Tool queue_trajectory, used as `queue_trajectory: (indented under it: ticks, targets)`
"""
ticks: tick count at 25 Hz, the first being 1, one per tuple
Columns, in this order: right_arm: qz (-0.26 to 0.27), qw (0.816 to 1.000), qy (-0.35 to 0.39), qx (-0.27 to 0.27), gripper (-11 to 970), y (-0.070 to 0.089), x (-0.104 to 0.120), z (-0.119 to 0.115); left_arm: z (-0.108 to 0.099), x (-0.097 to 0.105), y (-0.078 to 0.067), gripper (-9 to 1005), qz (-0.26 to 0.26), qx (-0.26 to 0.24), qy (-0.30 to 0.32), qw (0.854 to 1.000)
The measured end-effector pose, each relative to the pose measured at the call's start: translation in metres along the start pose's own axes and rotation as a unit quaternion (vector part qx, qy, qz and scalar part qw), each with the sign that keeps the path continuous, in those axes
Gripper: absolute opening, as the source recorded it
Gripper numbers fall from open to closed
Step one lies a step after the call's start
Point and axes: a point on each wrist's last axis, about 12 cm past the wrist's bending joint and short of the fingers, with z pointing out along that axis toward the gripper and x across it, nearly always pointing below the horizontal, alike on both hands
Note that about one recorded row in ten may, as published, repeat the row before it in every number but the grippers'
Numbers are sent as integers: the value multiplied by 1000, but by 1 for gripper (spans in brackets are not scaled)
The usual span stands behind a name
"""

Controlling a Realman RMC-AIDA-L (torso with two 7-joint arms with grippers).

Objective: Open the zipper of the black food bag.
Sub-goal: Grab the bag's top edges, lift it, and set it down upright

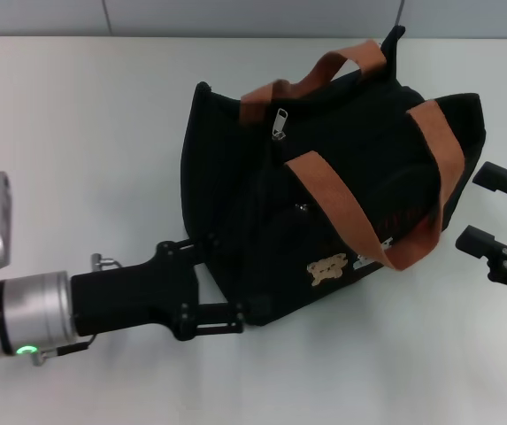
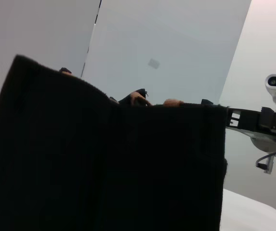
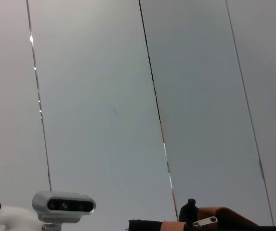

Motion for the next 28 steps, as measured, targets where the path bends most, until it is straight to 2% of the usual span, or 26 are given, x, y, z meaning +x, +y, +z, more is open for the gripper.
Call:
queue_trajectory:
  ticks: [4, 9, 11, 14, 19, 28]
  targets:
    - [-2, 1000, -5, 2, 823, -1, -1, 2, 11, -2, 2, 828, -6, 10, 1, 1000]
    - [-5, 1000, -7, 6, 821, -3, -1, 5, 26, 0, 10, 829, -20, -11, 15, 1000]
    - [-5, 1000, -7, 6, 821, -4, -1, 6, 27, 0, 11, 829, -22, -17, 14, 1000]
    - [-1, 1000, -10, 8, 819, -4, 0, 8, 26, 0, 16, 828, -23, -62, -13, 998]
    - [-3, 1000, -13, 8, 817, -6, -1, 10, 20, 1, 19, 829, -9, -102, -45, 994]
    - [-7, 1000, -24, 19, 814, -7, -3, 8, 20, -2, 26, 830, 9, -128, -45, 991]
